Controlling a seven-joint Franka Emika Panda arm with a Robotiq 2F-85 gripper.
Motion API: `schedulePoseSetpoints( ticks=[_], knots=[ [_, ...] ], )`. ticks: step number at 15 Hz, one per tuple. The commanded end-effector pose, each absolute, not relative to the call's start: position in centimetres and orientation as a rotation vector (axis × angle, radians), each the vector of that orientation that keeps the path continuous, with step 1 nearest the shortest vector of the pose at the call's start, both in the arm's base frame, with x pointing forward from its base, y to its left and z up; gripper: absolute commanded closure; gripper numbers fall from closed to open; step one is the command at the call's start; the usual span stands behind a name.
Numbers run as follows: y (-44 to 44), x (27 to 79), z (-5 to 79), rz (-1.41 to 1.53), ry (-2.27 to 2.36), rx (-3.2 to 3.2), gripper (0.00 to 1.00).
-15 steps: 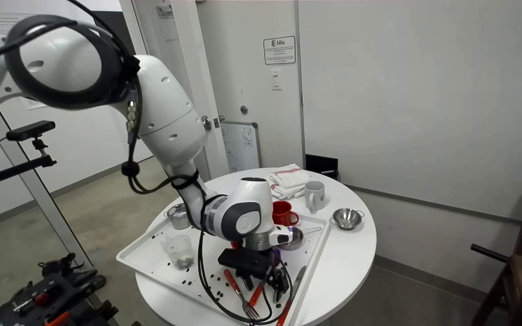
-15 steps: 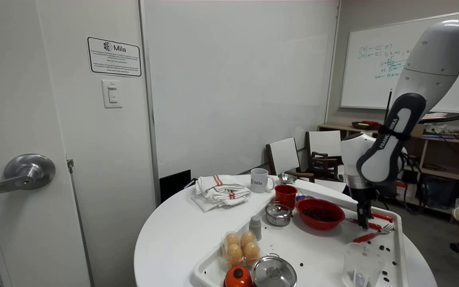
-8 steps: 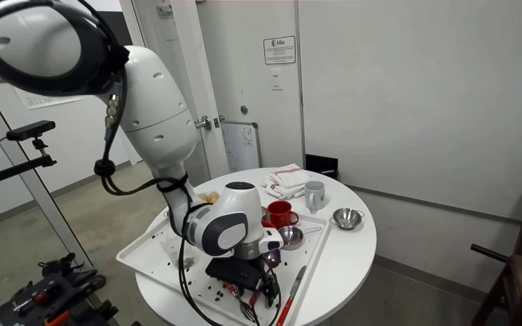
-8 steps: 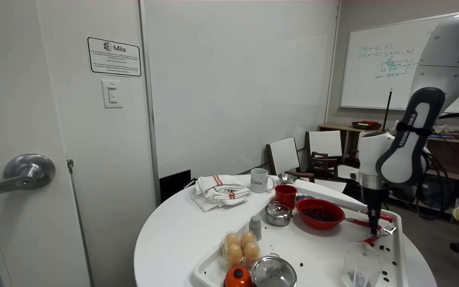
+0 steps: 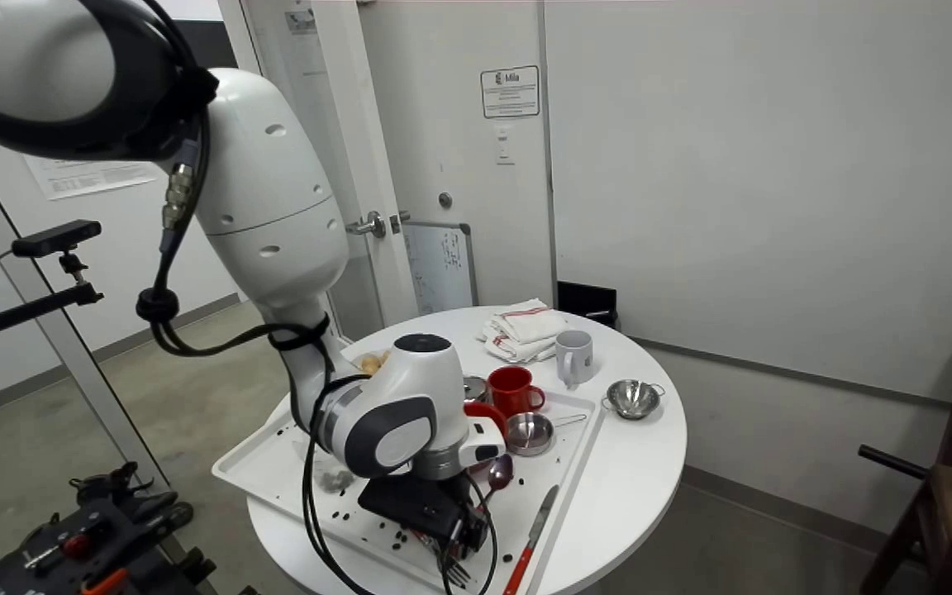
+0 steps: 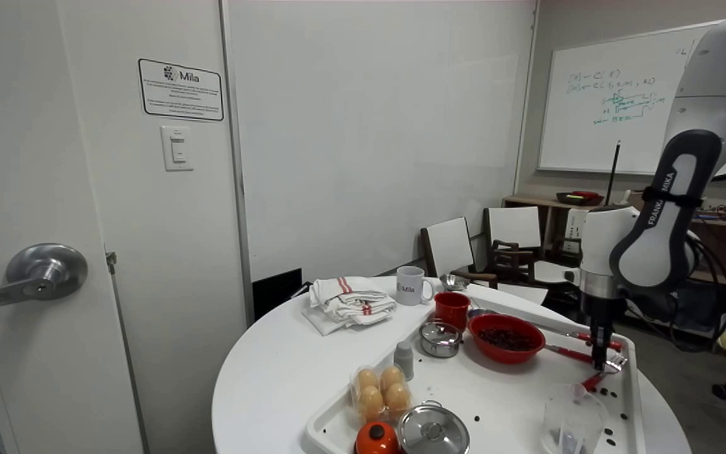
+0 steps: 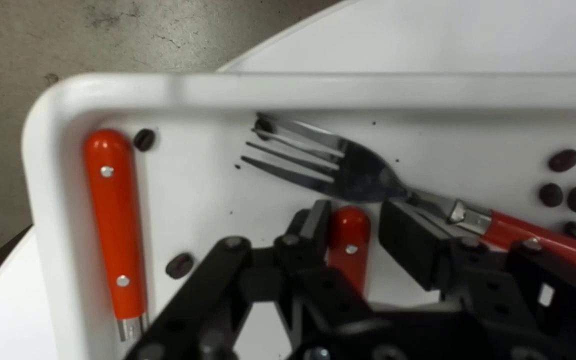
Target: Use the spoon to mix the contents in the orange bowl
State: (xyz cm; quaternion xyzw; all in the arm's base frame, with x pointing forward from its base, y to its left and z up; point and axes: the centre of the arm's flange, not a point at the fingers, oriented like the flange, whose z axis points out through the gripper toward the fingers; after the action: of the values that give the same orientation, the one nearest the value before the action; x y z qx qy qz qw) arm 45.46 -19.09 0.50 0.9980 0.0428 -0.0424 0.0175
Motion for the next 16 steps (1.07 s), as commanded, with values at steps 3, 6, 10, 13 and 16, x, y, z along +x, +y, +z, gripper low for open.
schedulePoseSetpoints(
  ticks=[3, 6, 10, 13, 16],
  knots=[
    [-19.3, 44.5, 1.7, -0.121, 0.139, 3.169, 0.92],
    [-19.5, 44.9, 3.1, -0.133, 0.084, 3.159, 0.93],
    [-19.5, 45.3, 4.3, -0.129, 0.042, 3.125, 0.93],
    [-19.4, 45.7, 5.6, -0.165, -0.024, 3.113, 0.93],
    [-19.4, 46.5, 7.5, -0.255, -0.168, 3.079, 0.93]
  ],
)
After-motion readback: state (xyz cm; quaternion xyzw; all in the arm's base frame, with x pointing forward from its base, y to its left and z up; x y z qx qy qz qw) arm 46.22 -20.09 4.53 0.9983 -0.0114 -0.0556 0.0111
